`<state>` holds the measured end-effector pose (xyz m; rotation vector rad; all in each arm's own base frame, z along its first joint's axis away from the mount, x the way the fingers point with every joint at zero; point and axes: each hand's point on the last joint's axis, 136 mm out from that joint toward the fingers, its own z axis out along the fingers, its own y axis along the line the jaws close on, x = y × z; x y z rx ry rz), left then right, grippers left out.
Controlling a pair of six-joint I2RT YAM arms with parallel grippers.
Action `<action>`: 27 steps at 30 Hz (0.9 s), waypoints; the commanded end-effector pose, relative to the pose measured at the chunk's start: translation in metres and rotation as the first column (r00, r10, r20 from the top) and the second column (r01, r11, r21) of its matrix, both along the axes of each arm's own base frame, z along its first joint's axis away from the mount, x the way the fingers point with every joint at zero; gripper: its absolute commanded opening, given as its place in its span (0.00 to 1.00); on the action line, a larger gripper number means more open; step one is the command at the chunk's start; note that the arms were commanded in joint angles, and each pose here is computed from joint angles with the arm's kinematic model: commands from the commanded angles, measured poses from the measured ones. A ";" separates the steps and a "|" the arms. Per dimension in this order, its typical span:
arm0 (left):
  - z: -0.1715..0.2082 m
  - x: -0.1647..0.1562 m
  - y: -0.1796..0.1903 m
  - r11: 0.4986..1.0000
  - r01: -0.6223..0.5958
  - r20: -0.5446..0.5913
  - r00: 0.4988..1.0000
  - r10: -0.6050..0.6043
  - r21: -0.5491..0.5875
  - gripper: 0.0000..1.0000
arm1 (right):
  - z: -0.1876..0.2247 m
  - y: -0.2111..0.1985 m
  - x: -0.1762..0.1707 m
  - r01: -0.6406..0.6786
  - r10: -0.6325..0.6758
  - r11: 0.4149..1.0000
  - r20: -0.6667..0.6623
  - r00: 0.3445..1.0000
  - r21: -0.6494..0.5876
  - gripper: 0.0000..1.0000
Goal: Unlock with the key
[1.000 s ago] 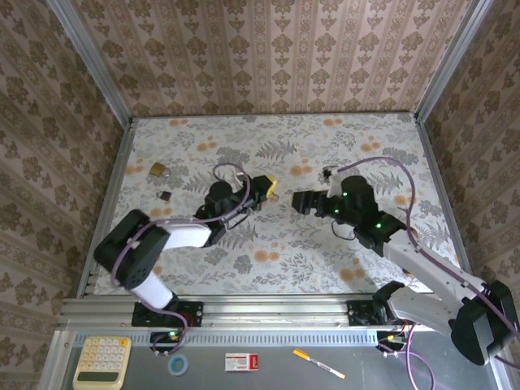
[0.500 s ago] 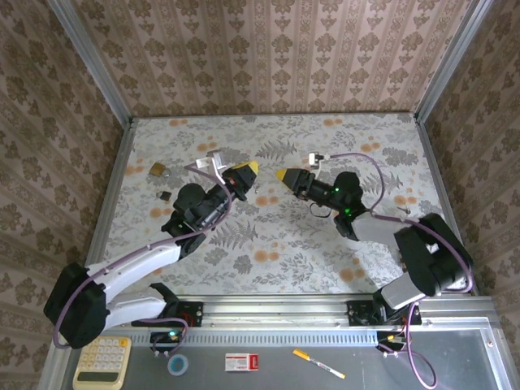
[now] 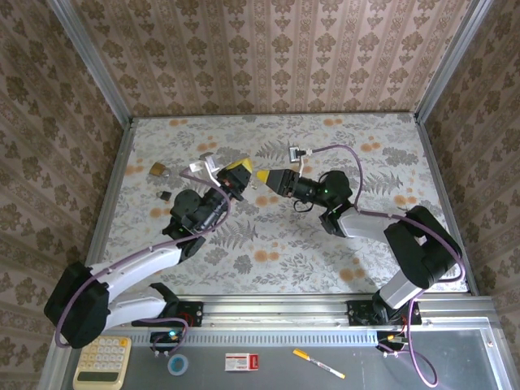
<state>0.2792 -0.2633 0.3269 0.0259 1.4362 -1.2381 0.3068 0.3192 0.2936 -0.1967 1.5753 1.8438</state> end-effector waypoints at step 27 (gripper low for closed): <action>0.010 -0.001 0.013 0.968 -0.018 0.011 1.000 0.021 -0.249 0.00 | 0.025 0.019 -0.024 -0.071 0.067 0.997 0.083 0.994 0.041 0.28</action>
